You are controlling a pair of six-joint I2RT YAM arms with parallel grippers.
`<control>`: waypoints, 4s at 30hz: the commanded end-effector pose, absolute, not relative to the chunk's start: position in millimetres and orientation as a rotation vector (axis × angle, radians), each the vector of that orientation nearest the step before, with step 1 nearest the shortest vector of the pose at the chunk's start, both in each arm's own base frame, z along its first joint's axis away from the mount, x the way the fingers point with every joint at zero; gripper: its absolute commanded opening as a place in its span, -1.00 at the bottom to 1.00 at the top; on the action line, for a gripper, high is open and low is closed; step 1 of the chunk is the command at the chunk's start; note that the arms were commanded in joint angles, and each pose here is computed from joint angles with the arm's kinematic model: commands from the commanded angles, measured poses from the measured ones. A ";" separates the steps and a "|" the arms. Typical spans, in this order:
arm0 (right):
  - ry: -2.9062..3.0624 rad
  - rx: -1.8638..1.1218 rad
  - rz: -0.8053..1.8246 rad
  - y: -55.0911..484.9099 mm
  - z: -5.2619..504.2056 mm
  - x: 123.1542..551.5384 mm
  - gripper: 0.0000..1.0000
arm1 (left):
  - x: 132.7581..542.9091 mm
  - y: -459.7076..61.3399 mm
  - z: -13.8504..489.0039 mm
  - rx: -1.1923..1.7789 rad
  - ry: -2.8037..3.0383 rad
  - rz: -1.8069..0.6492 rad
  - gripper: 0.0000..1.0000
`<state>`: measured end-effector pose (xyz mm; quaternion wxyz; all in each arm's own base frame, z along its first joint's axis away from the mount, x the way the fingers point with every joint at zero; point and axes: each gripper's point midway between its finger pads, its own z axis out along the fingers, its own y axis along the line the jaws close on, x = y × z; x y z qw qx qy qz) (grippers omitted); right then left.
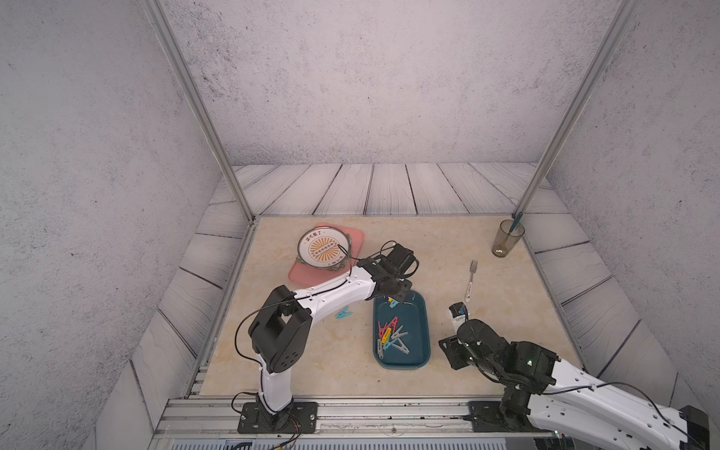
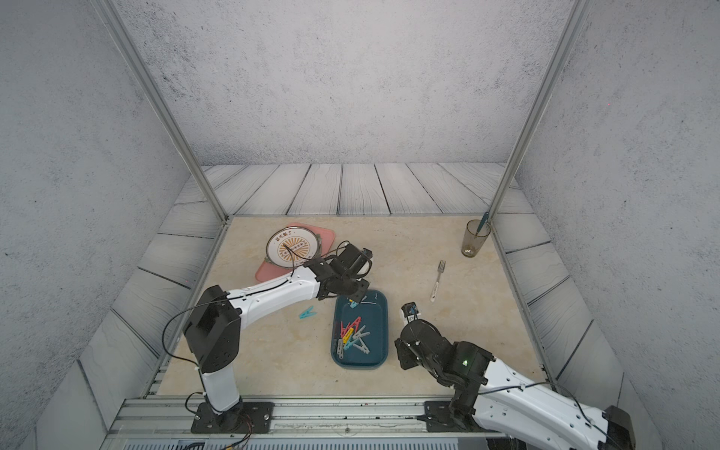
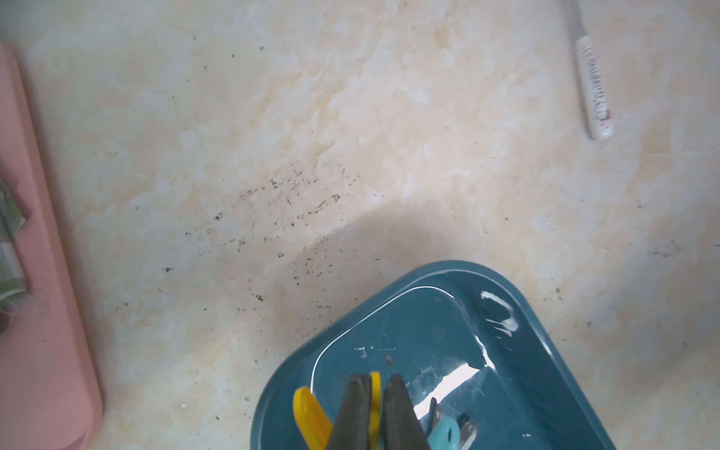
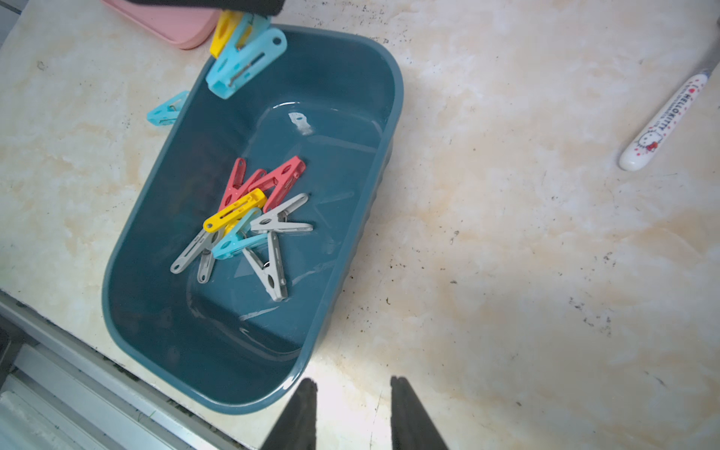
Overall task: Take the clothespins out of the storage box
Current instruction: Pick up the clothespin from the storage box, then place the clothespin in the storage box, then pick up the clothespin from the storage box, then place the clothespin at the center of the board.
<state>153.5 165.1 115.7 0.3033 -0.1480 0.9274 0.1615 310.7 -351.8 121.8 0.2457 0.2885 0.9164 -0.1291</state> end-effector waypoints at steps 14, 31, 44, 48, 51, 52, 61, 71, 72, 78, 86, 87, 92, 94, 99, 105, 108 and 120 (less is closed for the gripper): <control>2.463 -0.408 0.444 171.5 120.7 153.6 -0.29 | 268.0 -362.7 35.8 0.949 2.704 -0.394 -0.81; 2.460 -0.399 0.444 168.3 118.9 152.5 -0.29 | 282.1 -355.2 38.7 0.941 2.660 -0.278 -0.30; 2.463 -0.399 0.450 169.6 117.3 152.1 -0.29 | 292.6 -357.5 73.7 0.951 2.540 -0.289 -0.30; 2.465 -0.400 0.451 169.9 117.0 151.7 -0.29 | 291.8 -356.0 70.8 0.955 2.541 -0.283 -0.31; 2.468 -0.395 0.451 169.1 116.9 151.5 -0.29 | 288.5 -357.5 63.0 0.969 2.563 -0.297 -0.32; 2.468 -0.395 0.451 168.8 116.9 151.3 -0.29 | 286.9 -358.1 60.1 0.973 2.574 -0.305 -0.32; 2.467 -0.387 0.447 166.4 117.3 151.0 -0.29 | 274.9 -357.6 31.4 1.004 2.666 -0.322 -0.30; 2.471 -0.391 0.445 165.9 115.5 150.2 -0.29 | 276.6 -354.3 23.4 1.001 2.682 -0.287 -0.43; 2.471 -0.392 0.445 166.0 115.7 150.1 -0.29 | 276.4 -354.2 23.6 1.002 2.682 -0.284 -0.50; 2.466 -0.391 0.444 165.6 116.6 150.6 -0.29 | 281.1 -355.6 37.8 0.997 2.649 -0.280 -0.91; 2.459 -0.399 0.443 167.2 117.3 151.9 -0.29 | 290.8 -354.4 94.1 0.998 2.513 -0.284 -1.00; 2.458 -0.402 0.443 167.9 117.7 152.2 -0.29 | 294.4 -351.3 104.5 0.987 2.488 -0.272 -1.00; 2.454 -0.412 0.444 170.5 117.8 153.6 -0.29 | 314.5 -322.2 139.2 0.887 2.439 -0.270 -1.00; 2.452 -0.415 0.446 172.1 118.0 154.5 -0.29 | 324.2 -304.8 141.2 0.836 2.446 -0.256 -1.00; 2.455 -0.430 0.447 176.0 118.5 155.5 -0.29 | 340.8 -255.7 121.9 0.723 2.532 -0.203 -1.00; 2.458 -0.445 0.447 180.8 118.5 157.2 -0.29 | 327.2 -229.3 71.4 0.711 2.671 -0.174 -1.00; 2.461 -0.451 0.446 183.0 118.9 158.0 -0.29 | 320.2 -226.7 47.2 0.713 2.744 -0.179 -0.99; 2.482 -0.457 0.434 182.2 121.8 156.6 -0.29 | 315.3 -230.4 21.4 0.711 2.822 -0.199 -0.64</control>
